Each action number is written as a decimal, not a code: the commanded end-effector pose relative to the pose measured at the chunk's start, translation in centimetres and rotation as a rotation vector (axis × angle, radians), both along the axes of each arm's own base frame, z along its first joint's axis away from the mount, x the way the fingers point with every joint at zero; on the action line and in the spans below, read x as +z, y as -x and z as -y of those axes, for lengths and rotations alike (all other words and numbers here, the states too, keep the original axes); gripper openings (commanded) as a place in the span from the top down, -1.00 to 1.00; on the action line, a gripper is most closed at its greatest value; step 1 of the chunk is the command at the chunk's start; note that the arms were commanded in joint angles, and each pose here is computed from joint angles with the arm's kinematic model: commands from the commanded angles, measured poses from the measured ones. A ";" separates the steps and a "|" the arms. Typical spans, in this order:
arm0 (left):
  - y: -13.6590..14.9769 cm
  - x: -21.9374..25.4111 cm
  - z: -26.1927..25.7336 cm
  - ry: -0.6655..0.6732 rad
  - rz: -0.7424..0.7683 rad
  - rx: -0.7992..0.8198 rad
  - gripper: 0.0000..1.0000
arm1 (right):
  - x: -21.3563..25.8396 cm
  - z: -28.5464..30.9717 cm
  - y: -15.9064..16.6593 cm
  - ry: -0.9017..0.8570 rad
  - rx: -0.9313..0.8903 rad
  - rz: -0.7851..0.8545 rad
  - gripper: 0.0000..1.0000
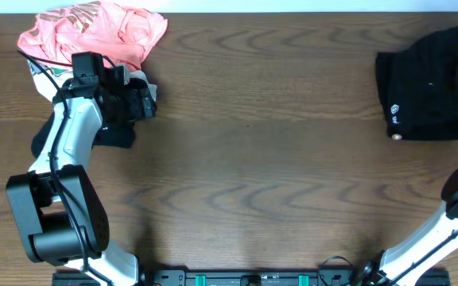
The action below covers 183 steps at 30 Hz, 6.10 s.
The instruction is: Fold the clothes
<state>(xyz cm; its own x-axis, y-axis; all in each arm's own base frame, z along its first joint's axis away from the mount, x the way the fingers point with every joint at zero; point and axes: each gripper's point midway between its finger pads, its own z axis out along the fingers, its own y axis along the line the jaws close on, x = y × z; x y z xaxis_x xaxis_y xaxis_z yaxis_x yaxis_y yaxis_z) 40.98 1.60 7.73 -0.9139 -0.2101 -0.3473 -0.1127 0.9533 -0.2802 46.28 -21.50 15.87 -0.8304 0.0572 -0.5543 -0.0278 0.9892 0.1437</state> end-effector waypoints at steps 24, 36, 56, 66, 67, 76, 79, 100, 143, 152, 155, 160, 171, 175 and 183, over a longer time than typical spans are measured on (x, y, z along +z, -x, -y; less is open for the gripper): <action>0.4 -0.4 -0.2 -0.007 -0.019 -0.001 -0.89 | -0.2 11.1 2.0 0.097 -0.287 0.050 -0.30; 0.3 -0.4 -0.1 -0.007 -0.018 -0.001 -0.89 | 1.5 10.9 1.6 0.000 -0.376 0.086 -0.39; 0.1 6.3 -0.2 -0.034 0.149 -0.001 -0.91 | 9.1 -7.5 -1.8 -0.291 0.024 0.159 0.16; 3.8 17.1 0.4 -0.073 0.399 0.002 -0.91 | 15.5 -14.8 3.5 -0.126 0.080 0.119 -0.26; 4.4 17.7 0.5 -0.075 0.408 0.002 -0.91 | 15.8 -15.4 4.2 -0.116 0.087 0.106 -0.33; 8.5 19.9 1.1 -0.080 0.417 0.004 -0.91 | 16.8 -22.7 10.6 -0.117 0.204 -0.035 -0.98; 8.9 19.9 1.1 -0.078 0.411 0.004 -0.91 | 16.6 -24.9 11.8 -0.137 0.237 -0.082 -0.99; 9.5 18.9 1.2 -0.070 0.360 0.003 -0.91 | 16.4 -33.1 14.0 -0.148 0.446 -0.127 -0.98; 9.5 18.9 1.2 -0.070 0.360 0.003 -0.91 | 16.4 -27.9 21.4 0.078 0.339 0.864 -0.98; 9.5 18.9 1.2 -0.070 0.359 0.003 -0.91 | 9.4 -26.9 23.3 0.105 0.294 0.998 -0.98; 9.5 18.9 1.2 -0.070 0.360 0.003 -0.91 | 7.6 -26.9 23.3 0.116 0.288 1.050 -0.98; 9.5 18.9 1.2 -0.070 0.360 0.003 -0.91 | 4.5 -25.9 22.5 0.081 0.197 1.047 -0.98; 9.5 18.9 1.2 -0.070 0.360 0.003 -0.91 | 1.2 -24.2 21.8 0.123 0.107 0.980 -0.98; 9.5 18.9 1.2 -0.070 0.360 0.003 -0.91 | 0.6 -23.5 21.8 0.143 0.069 0.949 -0.98; 9.5 18.9 1.2 -0.070 0.360 0.003 -0.91 | 0.1 -23.0 21.7 0.162 0.046 0.927 -0.98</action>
<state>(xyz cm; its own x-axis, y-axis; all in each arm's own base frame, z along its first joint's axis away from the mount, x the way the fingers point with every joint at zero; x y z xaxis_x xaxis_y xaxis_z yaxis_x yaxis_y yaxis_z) 31.41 0.18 26.33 -0.7357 -0.1821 -0.6523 -0.0205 0.9687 -0.2473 24.54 1.88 16.07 -0.0494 -0.1099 -0.9927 -0.1252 0.9868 -0.1031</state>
